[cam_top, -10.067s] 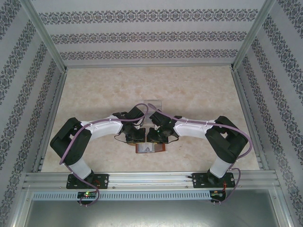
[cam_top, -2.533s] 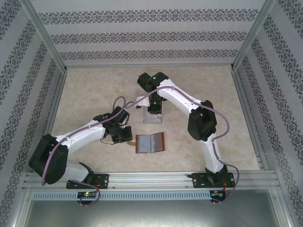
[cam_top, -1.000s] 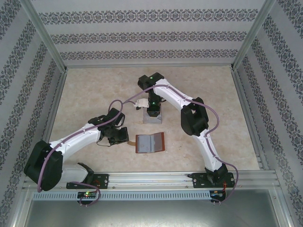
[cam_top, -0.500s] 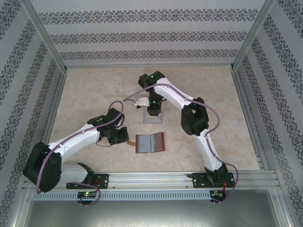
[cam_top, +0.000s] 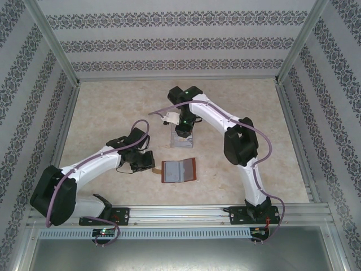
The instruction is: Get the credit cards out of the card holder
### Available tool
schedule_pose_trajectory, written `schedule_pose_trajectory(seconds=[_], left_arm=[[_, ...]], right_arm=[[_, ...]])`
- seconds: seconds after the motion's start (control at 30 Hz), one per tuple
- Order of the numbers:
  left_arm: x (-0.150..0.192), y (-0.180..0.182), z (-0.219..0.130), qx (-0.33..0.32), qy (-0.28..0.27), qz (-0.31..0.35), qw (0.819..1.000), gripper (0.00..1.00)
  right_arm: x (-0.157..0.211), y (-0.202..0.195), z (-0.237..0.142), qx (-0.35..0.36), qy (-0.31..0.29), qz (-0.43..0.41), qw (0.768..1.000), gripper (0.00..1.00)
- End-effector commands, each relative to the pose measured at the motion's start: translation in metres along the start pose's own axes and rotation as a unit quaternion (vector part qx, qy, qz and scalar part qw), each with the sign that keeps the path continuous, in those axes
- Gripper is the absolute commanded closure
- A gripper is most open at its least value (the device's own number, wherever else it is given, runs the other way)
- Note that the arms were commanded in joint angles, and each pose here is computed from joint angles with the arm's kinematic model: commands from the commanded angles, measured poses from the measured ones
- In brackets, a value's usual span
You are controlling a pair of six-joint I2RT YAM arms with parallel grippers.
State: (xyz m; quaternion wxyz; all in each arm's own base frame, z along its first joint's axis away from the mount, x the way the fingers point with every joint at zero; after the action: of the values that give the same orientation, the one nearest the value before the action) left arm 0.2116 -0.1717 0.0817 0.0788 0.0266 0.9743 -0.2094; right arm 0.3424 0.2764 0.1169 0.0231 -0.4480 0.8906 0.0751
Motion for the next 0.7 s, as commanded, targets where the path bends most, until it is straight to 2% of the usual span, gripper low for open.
schedule_pose_trajectory(seconds=[0.0, 0.3, 0.5, 0.67], left_arm=[[-0.018, -0.01, -0.003, 0.022, -0.021, 0.013, 0.999, 0.91], [-0.024, -0.017, 0.007, 0.042, -0.014, 0.021, 0.999, 0.9], [-0.022, -0.019, 0.014, 0.05, 0.001, 0.026, 0.998, 0.9], [-0.019, -0.018, 0.018, 0.049, 0.014, 0.033, 0.998, 0.9]], right_arm=[[-0.017, 0.008, -0.015, -0.015, -0.082, 0.101, 0.991, 0.83], [-0.008, 0.029, -0.018, -0.06, -0.15, 0.284, 0.945, 0.87], [0.008, 0.043, -0.013, -0.064, -0.159, 0.381, 0.909, 0.87], [0.013, 0.068, -0.007, -0.116, -0.142, 0.445, 0.876, 0.89]])
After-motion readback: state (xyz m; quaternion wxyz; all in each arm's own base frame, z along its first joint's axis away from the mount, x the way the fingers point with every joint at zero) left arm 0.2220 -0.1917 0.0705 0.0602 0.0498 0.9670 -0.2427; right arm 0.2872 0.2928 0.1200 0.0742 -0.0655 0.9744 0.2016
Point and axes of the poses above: each hand's point on the last joint's axis, 136 mm out from that joint toward the fingers, its own z axis out along the fingers, its own y axis along the line the jaws close on, x = y × z, the point moved 2 cm from there along -z, back along the fingers, and after that the axes turned 14 degrees about z, right-handed, at the moved point
